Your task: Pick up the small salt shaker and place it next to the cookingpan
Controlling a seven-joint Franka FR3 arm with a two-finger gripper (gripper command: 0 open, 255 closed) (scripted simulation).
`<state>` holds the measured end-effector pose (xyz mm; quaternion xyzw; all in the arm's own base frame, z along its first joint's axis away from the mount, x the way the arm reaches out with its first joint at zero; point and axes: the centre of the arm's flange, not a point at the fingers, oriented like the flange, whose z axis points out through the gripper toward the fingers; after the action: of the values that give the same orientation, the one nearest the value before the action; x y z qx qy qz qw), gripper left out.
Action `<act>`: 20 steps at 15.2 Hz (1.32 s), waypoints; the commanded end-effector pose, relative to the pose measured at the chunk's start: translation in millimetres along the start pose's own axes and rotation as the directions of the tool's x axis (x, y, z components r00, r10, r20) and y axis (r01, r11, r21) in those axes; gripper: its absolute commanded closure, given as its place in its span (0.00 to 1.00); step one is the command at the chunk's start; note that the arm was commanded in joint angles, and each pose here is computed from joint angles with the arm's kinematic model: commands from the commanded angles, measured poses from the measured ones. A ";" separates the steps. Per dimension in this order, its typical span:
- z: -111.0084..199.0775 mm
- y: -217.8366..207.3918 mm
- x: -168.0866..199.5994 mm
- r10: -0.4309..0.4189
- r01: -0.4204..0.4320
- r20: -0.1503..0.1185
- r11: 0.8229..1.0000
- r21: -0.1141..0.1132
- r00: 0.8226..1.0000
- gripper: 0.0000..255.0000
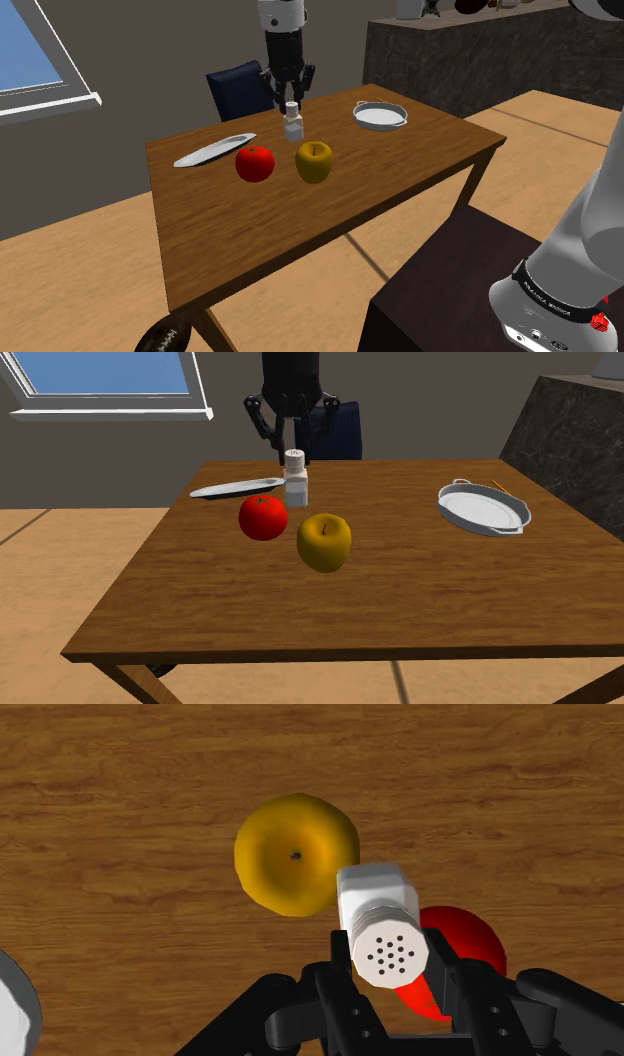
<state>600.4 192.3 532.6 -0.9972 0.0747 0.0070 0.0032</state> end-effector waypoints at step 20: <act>-2.9 276.6 -4.2 -0.001 0.001 0.000 1.000 0.000 1.000 1.00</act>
<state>559.2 -65.9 534.9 -0.9972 0.0748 0.0070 0.0033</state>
